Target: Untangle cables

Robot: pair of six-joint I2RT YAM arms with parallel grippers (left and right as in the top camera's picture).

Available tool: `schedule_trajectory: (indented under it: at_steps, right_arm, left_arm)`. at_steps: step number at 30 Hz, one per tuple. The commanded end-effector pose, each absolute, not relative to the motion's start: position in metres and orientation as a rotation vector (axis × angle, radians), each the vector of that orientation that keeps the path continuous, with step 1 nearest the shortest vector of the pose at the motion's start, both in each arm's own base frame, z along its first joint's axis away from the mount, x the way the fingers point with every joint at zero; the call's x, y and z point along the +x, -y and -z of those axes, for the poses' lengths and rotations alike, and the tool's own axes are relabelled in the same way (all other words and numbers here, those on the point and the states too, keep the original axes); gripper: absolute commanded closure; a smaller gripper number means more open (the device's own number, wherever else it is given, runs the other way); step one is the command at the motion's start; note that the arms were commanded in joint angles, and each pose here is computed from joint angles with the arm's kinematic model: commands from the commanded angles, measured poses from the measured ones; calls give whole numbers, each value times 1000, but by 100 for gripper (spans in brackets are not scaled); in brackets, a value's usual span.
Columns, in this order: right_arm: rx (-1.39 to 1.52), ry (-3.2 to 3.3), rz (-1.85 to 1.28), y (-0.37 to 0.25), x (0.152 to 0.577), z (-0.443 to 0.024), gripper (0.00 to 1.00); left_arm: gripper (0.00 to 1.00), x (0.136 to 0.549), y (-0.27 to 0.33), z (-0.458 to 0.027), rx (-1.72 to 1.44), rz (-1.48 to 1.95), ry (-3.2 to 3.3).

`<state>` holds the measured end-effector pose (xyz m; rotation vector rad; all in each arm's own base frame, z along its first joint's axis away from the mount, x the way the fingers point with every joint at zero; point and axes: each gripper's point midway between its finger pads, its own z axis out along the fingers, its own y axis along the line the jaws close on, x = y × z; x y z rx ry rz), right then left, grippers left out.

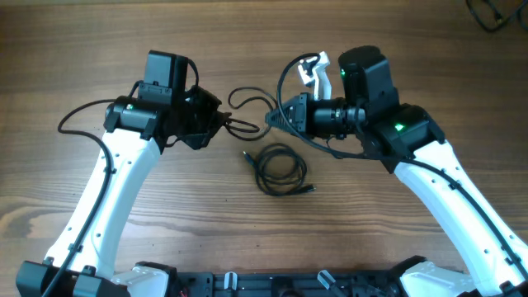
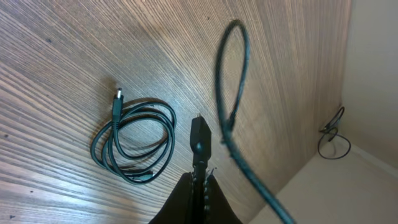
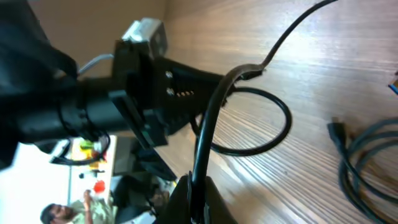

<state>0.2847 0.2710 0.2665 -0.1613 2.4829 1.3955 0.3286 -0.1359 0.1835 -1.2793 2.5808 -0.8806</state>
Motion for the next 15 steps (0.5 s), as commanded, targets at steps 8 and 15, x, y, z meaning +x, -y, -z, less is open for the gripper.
schedule_trajectory:
  at_steps: [8,15]
  right_arm:
    - [-295,-2473,-1270,-261,281,-261,96]
    - [-225,-2523,-1185,-252,285,-250,96]
  left_arm:
    - [96,333,131,-182,-1278,849,-2562]
    - [95,336,126,-181,-1282,812,-2543]
